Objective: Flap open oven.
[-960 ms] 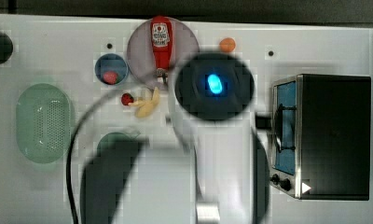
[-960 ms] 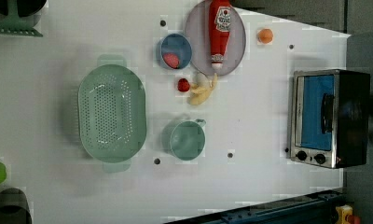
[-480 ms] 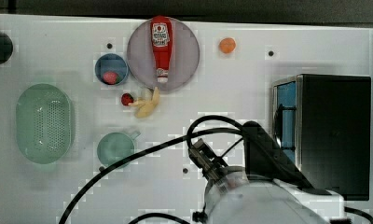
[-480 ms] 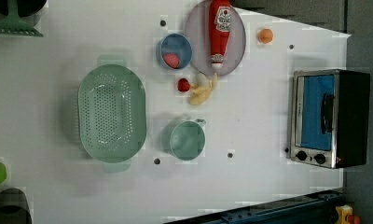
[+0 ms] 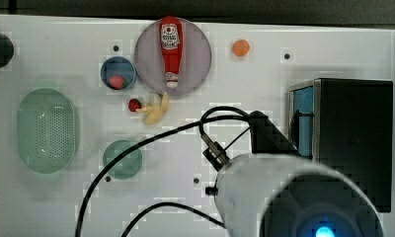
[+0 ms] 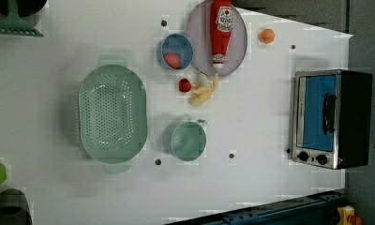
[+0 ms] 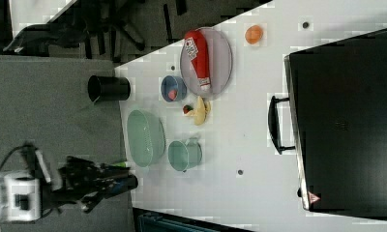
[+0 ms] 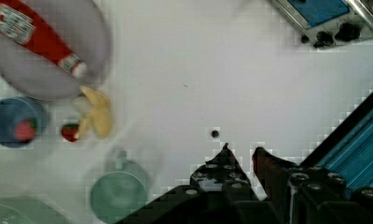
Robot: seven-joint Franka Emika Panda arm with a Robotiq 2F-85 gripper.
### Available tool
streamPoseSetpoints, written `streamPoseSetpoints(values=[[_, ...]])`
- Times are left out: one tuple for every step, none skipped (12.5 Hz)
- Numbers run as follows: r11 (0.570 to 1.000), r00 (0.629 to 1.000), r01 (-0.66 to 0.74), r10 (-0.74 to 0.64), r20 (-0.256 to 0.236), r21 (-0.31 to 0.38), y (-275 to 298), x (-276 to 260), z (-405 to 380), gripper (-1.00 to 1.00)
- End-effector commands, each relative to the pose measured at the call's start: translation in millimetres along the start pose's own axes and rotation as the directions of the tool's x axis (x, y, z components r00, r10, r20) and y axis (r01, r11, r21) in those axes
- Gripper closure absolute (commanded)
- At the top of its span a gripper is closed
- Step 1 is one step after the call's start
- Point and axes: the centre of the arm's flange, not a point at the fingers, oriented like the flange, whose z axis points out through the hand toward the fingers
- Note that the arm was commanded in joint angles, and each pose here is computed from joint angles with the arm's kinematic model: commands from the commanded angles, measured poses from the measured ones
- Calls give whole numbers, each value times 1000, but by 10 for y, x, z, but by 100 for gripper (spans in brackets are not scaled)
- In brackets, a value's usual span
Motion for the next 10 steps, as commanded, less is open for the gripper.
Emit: streamPoseSetpoints(values=[[999, 999, 36, -35, 36, -2, 228, 271, 101, 65], [996, 994, 93, -92, 51, -2, 270, 367, 173, 65], [987, 985, 162, -162, 62, 2, 317, 478, 251, 65], [972, 970, 233, -233, 69, 11, 372, 604, 342, 65], [954, 951, 300, -301, 69, 22, 433, 750, 442, 65], [930, 928, 365, -367, 61, 32, 497, 902, 536, 65], [904, 903, 425, -426, 48, 38, 558, 1051, 626, 65], [874, 874, 484, -485, 33, 36, 626, 1197, 724, 65], [839, 839, 544, -544, 16, 25, 687, 1336, 824, 65], [803, 803, 595, -595, -3, 14, 739, 1472, 929, 65]])
